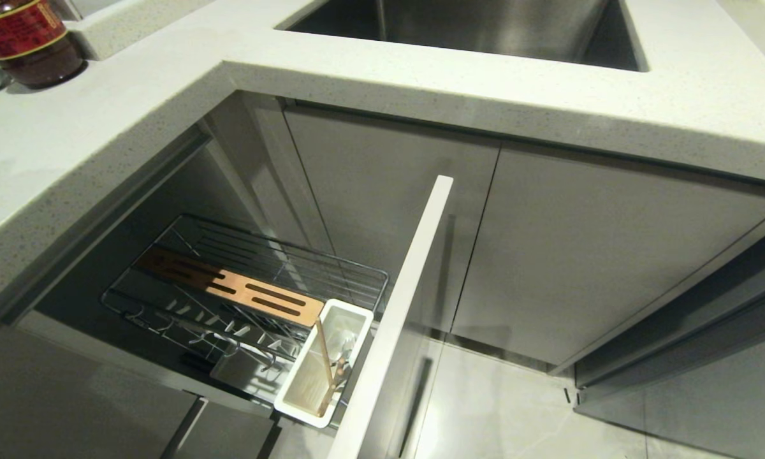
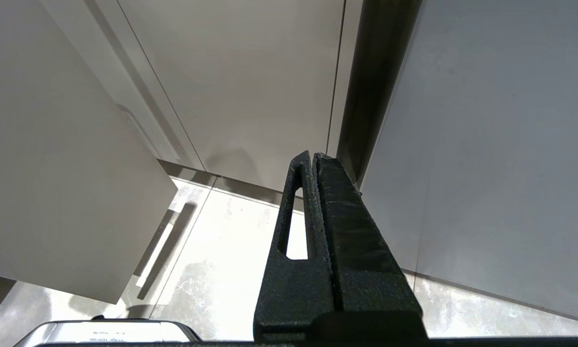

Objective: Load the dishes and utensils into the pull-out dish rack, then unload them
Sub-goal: Take the chopsticks out of the cupboard

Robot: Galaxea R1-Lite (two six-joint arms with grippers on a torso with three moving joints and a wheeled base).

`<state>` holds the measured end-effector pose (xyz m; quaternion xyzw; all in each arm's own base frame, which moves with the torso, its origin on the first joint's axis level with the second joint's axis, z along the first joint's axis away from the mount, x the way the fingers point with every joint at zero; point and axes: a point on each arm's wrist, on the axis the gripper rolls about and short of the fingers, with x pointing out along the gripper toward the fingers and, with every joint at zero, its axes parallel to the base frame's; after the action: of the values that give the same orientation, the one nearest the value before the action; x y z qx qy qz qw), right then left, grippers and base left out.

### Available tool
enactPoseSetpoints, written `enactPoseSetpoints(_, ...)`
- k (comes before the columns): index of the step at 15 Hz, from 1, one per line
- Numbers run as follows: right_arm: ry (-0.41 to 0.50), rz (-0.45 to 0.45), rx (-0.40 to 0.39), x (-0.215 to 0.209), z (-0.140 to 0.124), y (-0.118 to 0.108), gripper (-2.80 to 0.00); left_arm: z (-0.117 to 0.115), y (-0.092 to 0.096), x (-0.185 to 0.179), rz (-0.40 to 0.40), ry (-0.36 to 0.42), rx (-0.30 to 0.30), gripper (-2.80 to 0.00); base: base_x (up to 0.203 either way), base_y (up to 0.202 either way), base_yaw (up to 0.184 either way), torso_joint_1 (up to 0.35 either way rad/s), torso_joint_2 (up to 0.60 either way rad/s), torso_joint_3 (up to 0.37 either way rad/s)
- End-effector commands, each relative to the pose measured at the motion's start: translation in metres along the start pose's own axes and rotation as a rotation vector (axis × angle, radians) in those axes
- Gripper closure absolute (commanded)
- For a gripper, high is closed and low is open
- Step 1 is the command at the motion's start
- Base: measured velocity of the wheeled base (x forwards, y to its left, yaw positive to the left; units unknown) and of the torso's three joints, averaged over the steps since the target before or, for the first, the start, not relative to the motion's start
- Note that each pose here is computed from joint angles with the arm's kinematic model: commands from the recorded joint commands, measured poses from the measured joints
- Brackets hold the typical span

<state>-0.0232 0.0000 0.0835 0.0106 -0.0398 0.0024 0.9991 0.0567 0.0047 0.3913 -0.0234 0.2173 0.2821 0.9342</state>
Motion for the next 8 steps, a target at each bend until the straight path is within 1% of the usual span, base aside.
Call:
enactPoseSetpoints(1,0.025,0.000,0.000,0.001,-0.007,0.000,0.00,-0.004,-0.004,0.011,0.079,0.044,0.030,0.00,0.000,0.000,0.000,0.000,0.00,0.000)
enactPoseSetpoints(2,0.024,0.000,0.000,0.001,-0.007,0.000,0.00,-0.004,-0.008,0.016,0.096,0.061,0.041,0.00,0.000,0.000,0.000,0.000,0.00,0.000)
enactPoseSetpoints(4,0.024,0.000,0.000,0.001,-0.007,0.000,0.00,-0.004,-0.010,0.020,0.103,0.069,0.048,0.00,0.000,0.000,0.000,0.000,0.00,0.000)
enactPoseSetpoints(8,0.024,0.000,0.000,0.001,-0.007,0.000,0.00,0.001,-0.015,0.028,0.118,0.077,0.041,0.00,0.000,0.000,0.000,0.000,0.00,0.000)
